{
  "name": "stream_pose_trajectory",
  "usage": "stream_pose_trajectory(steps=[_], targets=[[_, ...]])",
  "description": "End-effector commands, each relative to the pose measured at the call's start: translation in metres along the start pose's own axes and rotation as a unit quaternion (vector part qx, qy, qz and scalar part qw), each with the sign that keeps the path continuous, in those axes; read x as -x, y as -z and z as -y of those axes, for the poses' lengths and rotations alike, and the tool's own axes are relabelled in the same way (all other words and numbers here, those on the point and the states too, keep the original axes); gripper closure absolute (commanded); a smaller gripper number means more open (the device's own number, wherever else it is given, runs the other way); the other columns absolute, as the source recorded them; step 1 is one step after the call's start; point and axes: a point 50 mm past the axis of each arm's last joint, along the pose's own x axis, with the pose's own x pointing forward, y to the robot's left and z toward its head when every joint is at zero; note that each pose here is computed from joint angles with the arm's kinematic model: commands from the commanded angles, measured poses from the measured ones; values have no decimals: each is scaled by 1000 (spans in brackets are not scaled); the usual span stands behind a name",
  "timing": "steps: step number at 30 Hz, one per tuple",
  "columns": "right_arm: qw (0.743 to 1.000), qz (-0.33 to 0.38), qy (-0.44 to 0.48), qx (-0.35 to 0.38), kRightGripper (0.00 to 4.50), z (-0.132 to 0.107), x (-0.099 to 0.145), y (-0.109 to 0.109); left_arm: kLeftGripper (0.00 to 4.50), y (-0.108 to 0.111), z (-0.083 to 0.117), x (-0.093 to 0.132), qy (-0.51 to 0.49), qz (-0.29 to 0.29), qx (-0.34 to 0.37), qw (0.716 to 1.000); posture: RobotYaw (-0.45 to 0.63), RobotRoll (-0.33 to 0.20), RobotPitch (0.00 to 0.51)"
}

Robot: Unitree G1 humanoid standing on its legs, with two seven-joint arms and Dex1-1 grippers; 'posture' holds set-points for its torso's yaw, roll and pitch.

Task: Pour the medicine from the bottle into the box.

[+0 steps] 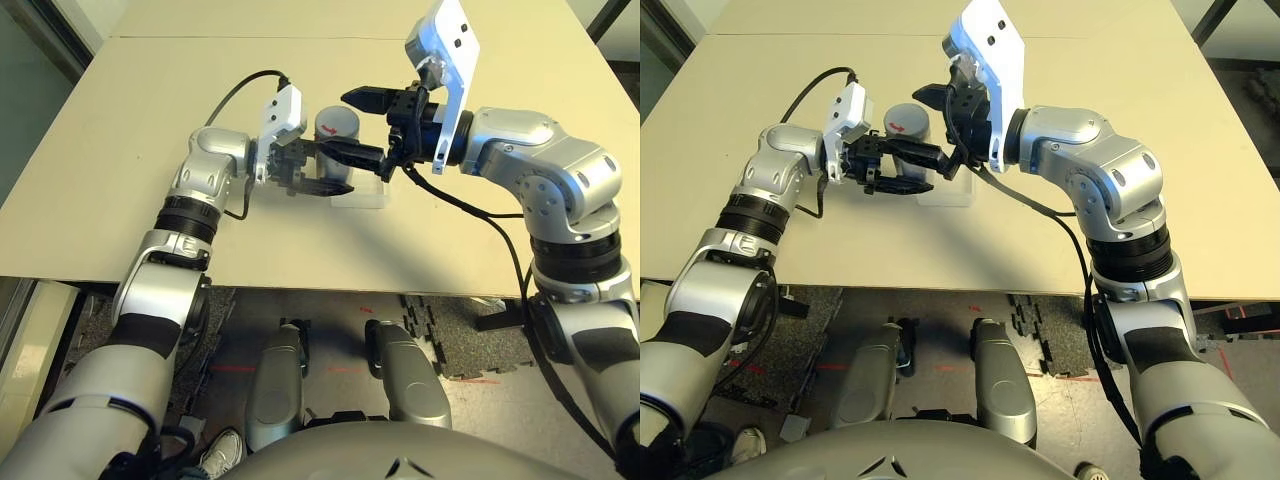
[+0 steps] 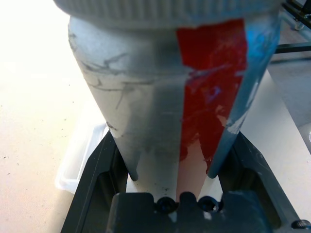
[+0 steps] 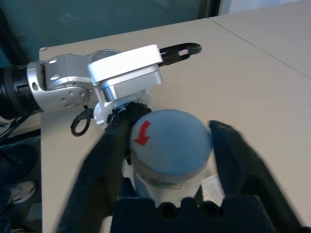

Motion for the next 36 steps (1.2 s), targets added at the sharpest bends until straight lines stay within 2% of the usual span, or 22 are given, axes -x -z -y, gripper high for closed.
stream_pose_trajectory(steps=[1, 8, 13, 15, 24, 29, 36], targets=[[1000, 0, -5, 6, 1963, -2, 0, -1, 1789, -3, -1, -3, 4, -6, -10, 1000, -59, 0, 177], [1000, 2, -13, 4, 1963, -3, 0, -1, 1789, -9, 0, -4, 7, 1, -15, 1000, -48, 0, 182], [998, 30, -60, 8, 1963, 1, 6, -7, 1789, -27, 4, -7, 34, 23, -24, 999, -38, 0, 190], [994, 48, -98, 18, 1963, 4, 9, -14, 1789, -41, 10, -10, 59, 35, -32, 997, -33, 0, 194], [978, 54, -198, 34, 1963, 12, 18, -31, 1789, -71, 43, -11, 138, 45, -41, 989, 16, 0, 209], [973, 37, -224, 34, 1963, 22, 25, -32, 1789, -76, 57, -5, 163, 31, -39, 985, 36, 0, 214], [973, 24, -229, 31, 1963, 30, 29, -30, 1789, -78, 61, -2, 164, 23, -34, 986, 43, 0, 216]])
